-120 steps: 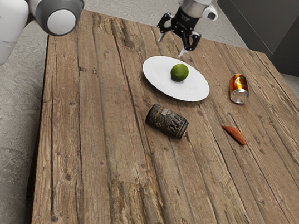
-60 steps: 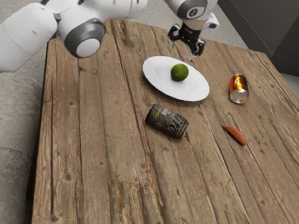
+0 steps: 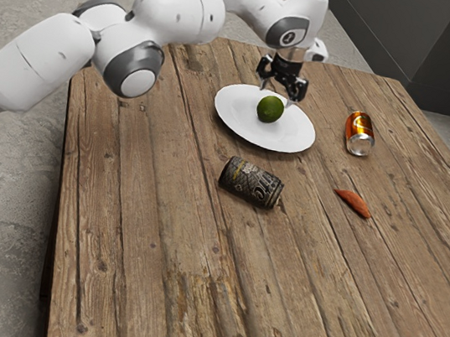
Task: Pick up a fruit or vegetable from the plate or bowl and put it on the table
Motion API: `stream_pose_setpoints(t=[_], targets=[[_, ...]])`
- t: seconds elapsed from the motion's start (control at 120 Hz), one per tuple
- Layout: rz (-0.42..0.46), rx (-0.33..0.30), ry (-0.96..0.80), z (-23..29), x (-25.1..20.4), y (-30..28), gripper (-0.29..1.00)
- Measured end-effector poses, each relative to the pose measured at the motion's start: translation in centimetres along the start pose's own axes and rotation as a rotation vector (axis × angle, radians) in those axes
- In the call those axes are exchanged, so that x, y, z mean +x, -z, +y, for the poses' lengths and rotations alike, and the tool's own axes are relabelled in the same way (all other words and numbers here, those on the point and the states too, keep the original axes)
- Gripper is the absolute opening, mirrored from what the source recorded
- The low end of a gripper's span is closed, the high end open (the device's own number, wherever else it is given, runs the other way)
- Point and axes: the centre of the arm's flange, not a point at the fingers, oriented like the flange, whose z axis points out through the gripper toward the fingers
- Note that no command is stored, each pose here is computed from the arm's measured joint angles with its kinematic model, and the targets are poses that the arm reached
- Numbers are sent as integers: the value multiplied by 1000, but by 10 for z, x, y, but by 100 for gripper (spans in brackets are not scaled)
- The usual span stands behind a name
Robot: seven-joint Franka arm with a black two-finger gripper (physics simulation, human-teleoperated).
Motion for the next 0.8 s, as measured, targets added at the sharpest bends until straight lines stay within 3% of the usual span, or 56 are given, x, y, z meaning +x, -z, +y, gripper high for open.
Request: stream_pose_setpoints(t=[0.5,0.8], targets=[[-59,16,-52,-16,1,-26,70],[-75,-7,-87,-2,-4,-36,70]])
